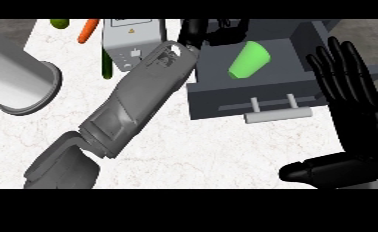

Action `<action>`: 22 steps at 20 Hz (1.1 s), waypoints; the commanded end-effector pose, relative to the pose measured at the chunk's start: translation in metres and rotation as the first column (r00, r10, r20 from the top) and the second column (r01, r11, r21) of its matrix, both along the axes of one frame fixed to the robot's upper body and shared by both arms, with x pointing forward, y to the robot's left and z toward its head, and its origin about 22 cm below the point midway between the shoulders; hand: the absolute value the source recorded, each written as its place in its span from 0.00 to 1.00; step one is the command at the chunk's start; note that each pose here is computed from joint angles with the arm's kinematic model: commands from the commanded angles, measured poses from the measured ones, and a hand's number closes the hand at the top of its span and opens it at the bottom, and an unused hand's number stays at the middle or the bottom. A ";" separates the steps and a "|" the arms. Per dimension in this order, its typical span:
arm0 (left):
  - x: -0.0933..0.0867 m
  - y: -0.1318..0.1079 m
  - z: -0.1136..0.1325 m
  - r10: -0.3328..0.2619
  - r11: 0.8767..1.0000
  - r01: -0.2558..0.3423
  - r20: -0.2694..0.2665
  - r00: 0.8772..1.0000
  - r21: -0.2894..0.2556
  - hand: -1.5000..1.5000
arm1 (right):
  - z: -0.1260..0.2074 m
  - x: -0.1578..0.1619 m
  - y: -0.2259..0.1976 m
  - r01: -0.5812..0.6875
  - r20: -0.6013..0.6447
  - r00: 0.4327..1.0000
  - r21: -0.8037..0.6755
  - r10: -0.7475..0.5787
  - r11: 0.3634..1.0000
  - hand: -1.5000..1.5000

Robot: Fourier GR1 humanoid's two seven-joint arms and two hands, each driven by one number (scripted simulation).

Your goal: Pick up the cup, place it into the drawer and close the drawer

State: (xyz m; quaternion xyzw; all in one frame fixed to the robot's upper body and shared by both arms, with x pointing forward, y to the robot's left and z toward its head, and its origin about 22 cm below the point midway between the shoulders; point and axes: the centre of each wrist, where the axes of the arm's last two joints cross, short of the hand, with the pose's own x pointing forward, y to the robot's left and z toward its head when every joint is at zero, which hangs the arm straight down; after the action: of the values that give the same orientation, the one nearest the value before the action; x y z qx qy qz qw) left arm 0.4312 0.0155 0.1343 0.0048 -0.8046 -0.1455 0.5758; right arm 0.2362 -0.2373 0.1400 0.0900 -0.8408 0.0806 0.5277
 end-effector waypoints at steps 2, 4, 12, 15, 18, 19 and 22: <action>-0.001 -0.002 -0.003 0.006 0.998 -0.006 -0.004 1.000 0.060 0.00 | 0.000 -0.001 0.002 -0.032 0.002 0.999 0.001 0.032 0.999 0.00; -0.004 -0.006 -0.001 0.031 0.999 -0.031 0.002 1.000 0.019 0.00 | -0.009 -0.004 0.003 -0.053 0.009 0.999 0.031 0.053 0.998 0.00; -0.009 -0.012 0.010 -0.067 0.976 0.074 0.039 0.997 -0.204 0.00 | 0.007 0.001 -0.011 -0.066 0.025 0.998 0.084 0.064 0.994 0.00; -0.009 -0.011 0.014 -0.114 0.953 0.133 0.085 0.990 -0.273 0.00 | -0.009 0.002 -0.016 -0.073 -0.015 0.997 0.095 0.074 0.993 0.00; -0.012 -0.016 0.027 -0.137 0.934 0.146 0.050 0.989 -0.325 0.00 | -0.004 -0.011 -0.037 -0.049 -0.013 0.999 0.086 0.051 0.995 0.00; -0.014 -0.005 0.001 -0.144 0.932 0.156 0.062 0.988 -0.326 0.00 | -0.001 -0.006 -0.024 -0.061 -0.008 0.998 0.079 0.061 0.995 1.00; -0.009 0.007 0.025 -0.083 0.928 0.090 0.037 0.996 -0.360 0.00 | 0.005 -0.007 -0.031 -0.083 -0.020 0.996 -0.039 0.083 0.996 1.00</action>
State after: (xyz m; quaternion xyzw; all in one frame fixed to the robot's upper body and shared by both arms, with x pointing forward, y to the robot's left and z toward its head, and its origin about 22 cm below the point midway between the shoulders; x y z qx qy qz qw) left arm 0.4218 0.0116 0.1531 -0.1317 -0.8257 -0.0435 0.5468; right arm 0.2300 -0.2635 0.1422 0.1301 -0.8359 0.0822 0.5269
